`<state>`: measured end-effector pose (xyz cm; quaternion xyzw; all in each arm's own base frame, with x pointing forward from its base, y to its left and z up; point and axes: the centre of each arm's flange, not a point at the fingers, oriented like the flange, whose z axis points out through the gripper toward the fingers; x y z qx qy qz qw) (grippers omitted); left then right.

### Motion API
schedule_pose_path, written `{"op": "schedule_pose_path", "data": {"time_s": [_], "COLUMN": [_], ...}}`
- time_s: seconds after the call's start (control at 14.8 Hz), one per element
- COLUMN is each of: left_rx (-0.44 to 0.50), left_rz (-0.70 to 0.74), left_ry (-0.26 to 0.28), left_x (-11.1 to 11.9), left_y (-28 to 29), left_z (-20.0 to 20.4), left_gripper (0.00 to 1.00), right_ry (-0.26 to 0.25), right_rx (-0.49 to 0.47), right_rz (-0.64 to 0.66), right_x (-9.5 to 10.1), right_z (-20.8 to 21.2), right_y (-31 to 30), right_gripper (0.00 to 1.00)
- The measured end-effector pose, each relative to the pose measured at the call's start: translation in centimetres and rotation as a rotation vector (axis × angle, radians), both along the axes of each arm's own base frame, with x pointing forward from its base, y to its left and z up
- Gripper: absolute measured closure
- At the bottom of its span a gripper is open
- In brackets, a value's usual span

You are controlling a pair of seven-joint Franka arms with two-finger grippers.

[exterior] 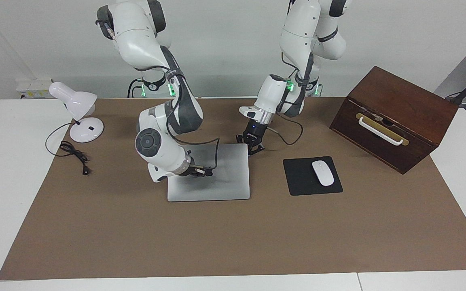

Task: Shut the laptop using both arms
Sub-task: 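Press the closed laptop lid down with the right gripper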

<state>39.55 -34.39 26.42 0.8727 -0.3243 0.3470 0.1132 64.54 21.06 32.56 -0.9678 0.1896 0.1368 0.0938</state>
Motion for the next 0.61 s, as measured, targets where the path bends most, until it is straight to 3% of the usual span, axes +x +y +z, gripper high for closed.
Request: {"op": "schedule_pose_path", "data": {"time_s": [0.61], "left_rx": [0.012], "left_rz": [-0.016], "left_ry": [-0.010], "left_x": [-0.33], "left_y": [0.30], "left_z": [-0.02], "left_gripper": [0.99], "right_ry": [-0.021], "right_rx": [-0.001], "right_rz": [-0.002], "right_x": [-0.25], "right_z": [-0.75], "right_y": [0.50], "right_gripper": [0.99]}}
